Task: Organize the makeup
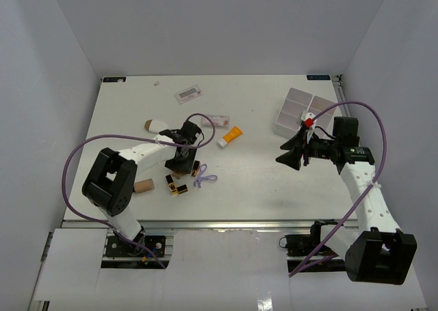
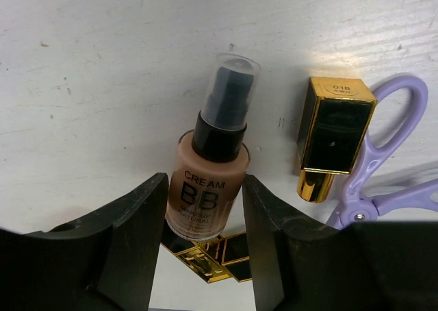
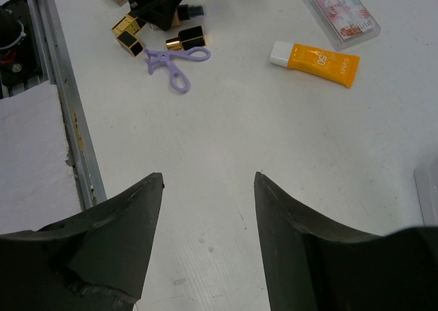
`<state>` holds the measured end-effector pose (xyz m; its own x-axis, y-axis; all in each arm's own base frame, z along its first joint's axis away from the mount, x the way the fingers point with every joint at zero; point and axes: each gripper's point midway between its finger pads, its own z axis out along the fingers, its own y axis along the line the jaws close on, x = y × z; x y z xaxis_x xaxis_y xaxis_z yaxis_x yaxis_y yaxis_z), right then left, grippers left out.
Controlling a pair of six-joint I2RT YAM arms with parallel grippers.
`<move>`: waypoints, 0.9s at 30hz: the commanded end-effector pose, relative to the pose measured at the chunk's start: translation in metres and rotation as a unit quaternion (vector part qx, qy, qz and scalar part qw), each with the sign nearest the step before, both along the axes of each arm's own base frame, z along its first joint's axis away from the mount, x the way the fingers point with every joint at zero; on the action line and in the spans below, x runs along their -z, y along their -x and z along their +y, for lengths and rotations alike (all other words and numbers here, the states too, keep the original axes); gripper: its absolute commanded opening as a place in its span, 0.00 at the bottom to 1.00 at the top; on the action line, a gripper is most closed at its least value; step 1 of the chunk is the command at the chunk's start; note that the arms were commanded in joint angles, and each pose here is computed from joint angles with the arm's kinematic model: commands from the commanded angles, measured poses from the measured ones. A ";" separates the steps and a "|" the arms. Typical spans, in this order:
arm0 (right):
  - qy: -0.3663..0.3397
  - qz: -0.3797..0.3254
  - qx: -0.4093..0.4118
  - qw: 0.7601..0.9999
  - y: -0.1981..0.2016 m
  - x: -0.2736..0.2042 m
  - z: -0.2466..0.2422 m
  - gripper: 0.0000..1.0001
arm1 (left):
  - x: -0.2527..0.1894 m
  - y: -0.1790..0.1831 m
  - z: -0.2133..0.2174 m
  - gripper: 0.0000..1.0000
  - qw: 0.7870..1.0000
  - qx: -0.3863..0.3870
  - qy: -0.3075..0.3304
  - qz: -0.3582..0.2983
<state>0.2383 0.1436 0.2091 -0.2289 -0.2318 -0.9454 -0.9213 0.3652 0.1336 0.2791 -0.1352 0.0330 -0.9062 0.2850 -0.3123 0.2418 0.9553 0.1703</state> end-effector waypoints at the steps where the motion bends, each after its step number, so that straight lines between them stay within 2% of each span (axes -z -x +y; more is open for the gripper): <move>1: -0.011 -0.017 -0.007 1.000 0.001 -0.008 0.001 0.63 | -0.011 -0.017 -0.002 0.51 0.999 -0.005 -0.012 -0.031; 5: -0.012 -0.017 -0.006 1.000 0.001 -0.008 0.000 0.63 | -0.011 -0.021 -0.001 0.42 0.999 -0.007 -0.018 -0.035; 9: -0.014 -0.019 -0.006 1.000 0.002 -0.009 0.000 0.63 | -0.012 -0.022 -0.001 0.40 0.999 -0.008 -0.017 -0.038; 13: -0.016 -0.016 -0.006 1.000 0.002 -0.009 0.000 0.64 | -0.010 -0.021 0.000 0.49 0.999 -0.009 -0.018 -0.036; 21: -0.018 -0.017 -0.004 1.000 0.001 -0.010 -0.001 0.64 | -0.003 -0.021 0.000 0.51 0.999 -0.010 -0.020 -0.031; 27: -0.019 -0.015 -0.003 1.000 0.001 -0.009 -0.002 0.64 | -0.003 -0.020 0.000 0.58 0.999 -0.011 -0.021 -0.030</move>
